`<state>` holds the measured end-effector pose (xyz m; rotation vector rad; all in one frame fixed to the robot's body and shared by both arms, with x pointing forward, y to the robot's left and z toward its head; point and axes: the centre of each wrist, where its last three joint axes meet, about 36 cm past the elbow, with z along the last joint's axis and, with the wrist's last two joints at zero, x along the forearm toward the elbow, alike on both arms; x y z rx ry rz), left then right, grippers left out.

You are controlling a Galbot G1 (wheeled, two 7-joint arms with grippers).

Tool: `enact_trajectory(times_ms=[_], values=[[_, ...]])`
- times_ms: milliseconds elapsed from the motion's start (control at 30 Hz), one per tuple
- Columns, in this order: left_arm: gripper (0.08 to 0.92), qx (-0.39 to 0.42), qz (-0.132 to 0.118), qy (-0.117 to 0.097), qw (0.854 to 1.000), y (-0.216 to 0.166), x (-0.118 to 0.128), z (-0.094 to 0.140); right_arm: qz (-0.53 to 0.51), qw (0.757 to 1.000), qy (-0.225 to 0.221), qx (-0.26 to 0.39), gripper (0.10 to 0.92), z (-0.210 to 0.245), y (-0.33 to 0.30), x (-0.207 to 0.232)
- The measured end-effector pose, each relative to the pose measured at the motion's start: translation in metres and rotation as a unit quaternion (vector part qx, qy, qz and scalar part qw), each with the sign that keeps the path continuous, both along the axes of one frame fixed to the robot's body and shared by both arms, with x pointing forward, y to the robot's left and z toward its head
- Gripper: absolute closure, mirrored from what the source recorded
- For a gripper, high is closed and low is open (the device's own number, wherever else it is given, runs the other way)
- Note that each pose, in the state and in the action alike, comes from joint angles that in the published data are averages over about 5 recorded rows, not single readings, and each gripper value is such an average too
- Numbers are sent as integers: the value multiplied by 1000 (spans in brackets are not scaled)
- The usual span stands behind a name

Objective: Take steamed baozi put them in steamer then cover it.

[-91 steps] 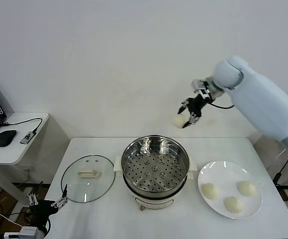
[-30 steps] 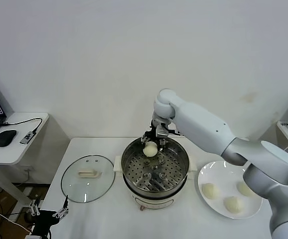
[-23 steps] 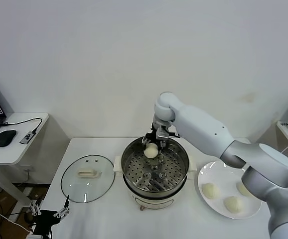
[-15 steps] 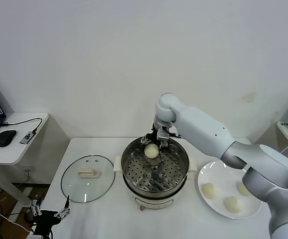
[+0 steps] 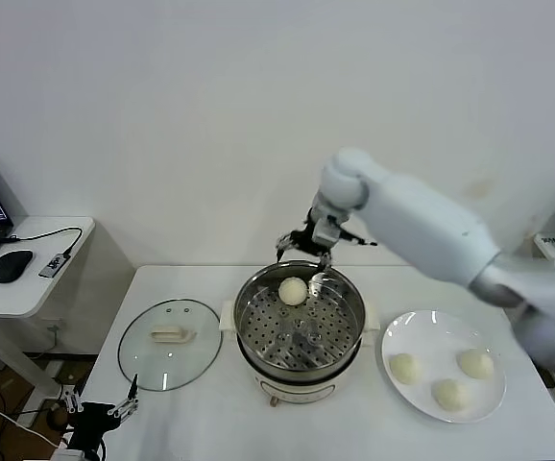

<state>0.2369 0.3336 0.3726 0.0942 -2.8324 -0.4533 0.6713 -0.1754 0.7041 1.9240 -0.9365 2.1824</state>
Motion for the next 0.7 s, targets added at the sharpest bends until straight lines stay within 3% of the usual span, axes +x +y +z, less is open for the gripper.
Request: enact_trajectory(times_ms=[233,467,700], values=[[177,-4,-5,1,1000,-1,0,2,-177,983,37,26,200,14,-73,-26],[177,-4,-10,-2,1000,-2,1,7,-328,941,80,33,200,2,-129,-57],[177,-6,-13,2,1000,-4,0,6,-415,903,111,28,200,-30,-159,-75]])
